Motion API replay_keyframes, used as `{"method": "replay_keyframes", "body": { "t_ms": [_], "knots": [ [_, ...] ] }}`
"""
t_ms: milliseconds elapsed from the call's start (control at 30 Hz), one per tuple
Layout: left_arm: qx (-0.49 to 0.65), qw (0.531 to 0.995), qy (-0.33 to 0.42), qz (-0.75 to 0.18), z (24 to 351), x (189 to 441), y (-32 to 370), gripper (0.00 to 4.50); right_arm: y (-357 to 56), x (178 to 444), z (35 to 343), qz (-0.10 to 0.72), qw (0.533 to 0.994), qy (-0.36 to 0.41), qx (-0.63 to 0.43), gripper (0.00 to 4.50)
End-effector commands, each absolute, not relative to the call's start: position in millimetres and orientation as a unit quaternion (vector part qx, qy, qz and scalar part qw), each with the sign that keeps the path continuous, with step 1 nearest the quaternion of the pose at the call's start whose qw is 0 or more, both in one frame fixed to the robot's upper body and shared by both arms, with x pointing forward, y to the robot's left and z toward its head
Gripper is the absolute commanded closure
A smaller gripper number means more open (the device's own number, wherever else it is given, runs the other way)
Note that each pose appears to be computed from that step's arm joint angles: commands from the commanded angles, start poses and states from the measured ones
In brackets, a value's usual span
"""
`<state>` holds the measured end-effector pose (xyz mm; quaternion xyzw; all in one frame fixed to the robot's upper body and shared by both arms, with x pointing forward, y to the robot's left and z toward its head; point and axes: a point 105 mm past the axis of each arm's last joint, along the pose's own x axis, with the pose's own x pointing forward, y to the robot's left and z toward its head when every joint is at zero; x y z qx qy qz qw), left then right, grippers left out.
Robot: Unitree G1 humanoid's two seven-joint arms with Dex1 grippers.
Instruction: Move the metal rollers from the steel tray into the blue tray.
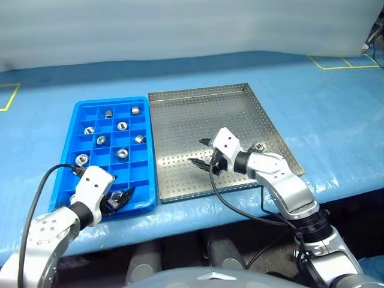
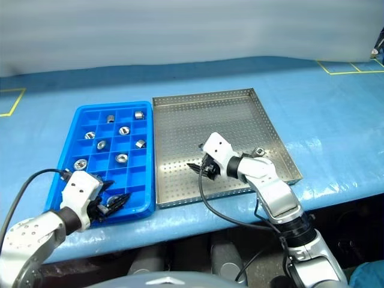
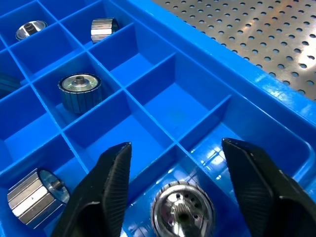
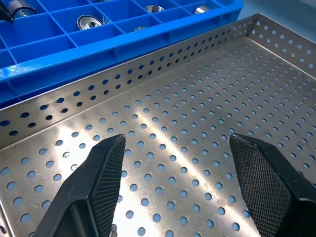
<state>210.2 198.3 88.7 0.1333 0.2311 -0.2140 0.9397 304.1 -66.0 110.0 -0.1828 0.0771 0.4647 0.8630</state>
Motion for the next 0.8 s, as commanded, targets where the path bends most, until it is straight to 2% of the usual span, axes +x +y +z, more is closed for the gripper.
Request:
{"method": "replay_keyframes", "body": {
  "t_ms": [33,133,200,300,400,467,633,800],
  "knots": [
    [0.131,0.946,0.198,-0.222,102.2,216.8,194.6,0.99,-73.8,307.3,117.6,0.440,0.872,0.061,-0.205,0.99],
    [0.138,0.946,0.190,-0.224,105.0,220.4,193.1,0.99,-83.2,311.0,118.0,0.416,0.884,0.063,-0.205,0.99],
    [0.123,0.949,0.157,-0.242,115.2,225.2,182.6,0.99,-97.3,319.1,119.5,0.375,0.900,0.067,-0.210,0.99],
    [0.072,0.948,0.080,-0.299,138.3,233.9,151.4,0.99,-125.5,337.1,121.5,0.281,0.933,0.079,-0.210,0.99],
    [0.053,0.935,0.052,-0.346,143.6,240.8,125.0,0.99,-156.5,354.6,120.3,0.168,0.961,0.108,-0.192,0.99],
    [0.057,0.924,0.050,-0.374,139.3,245.4,108.8,0.99,-175.9,362.0,117.8,0.104,0.963,0.126,-0.212,0.99],
    [0.071,0.901,0.044,-0.425,130.9,255.9,82.6,0.99,-192.4,365.8,115.6,0.047,0.965,0.148,-0.213,0.99],
    [0.087,0.890,0.050,-0.445,124.0,266.4,75.9,0.99,-197.9,363.0,109.5,0.025,0.968,0.166,-0.185,0.99]
  ]
}}
